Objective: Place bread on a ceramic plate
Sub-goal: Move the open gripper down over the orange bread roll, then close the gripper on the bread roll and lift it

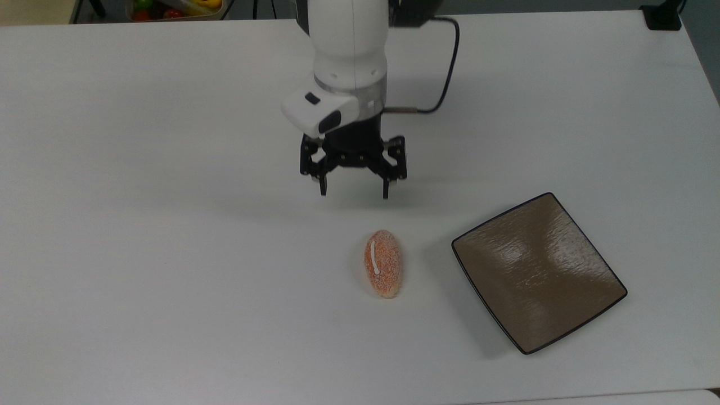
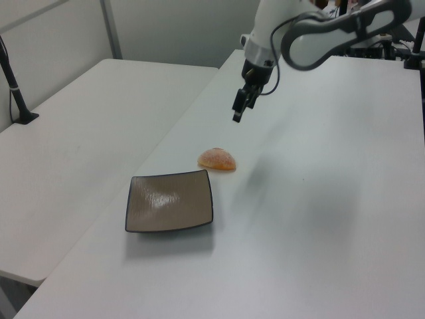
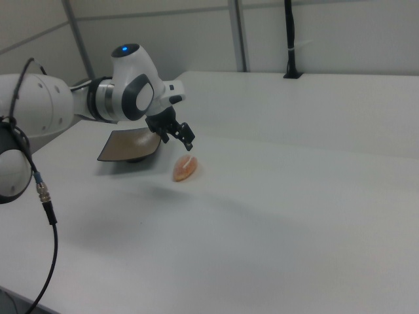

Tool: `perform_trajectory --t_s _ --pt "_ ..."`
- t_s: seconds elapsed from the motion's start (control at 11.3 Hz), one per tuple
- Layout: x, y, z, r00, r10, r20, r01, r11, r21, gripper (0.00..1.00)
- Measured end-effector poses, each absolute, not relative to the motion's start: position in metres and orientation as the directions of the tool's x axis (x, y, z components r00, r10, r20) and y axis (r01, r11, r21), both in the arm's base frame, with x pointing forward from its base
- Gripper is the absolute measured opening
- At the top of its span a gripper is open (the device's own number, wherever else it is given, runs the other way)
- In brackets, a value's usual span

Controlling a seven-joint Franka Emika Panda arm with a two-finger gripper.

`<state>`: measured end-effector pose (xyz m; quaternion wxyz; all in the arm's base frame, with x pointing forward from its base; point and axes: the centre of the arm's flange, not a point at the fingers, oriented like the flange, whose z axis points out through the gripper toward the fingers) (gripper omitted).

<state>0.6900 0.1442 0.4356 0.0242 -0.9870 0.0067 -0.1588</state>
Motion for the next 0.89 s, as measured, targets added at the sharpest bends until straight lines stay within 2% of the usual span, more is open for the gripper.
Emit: perform_trajectory --t_s 0.44,0.89 --pt "0.718 0.166 0.376 0.951 -0.069 0.303 -0.069 -0.998 -0.009 1.0" --pt "0.732 0.185 0.336 0.944 -0.075 0.321 -0.093 -0.995 0.043 1.0"
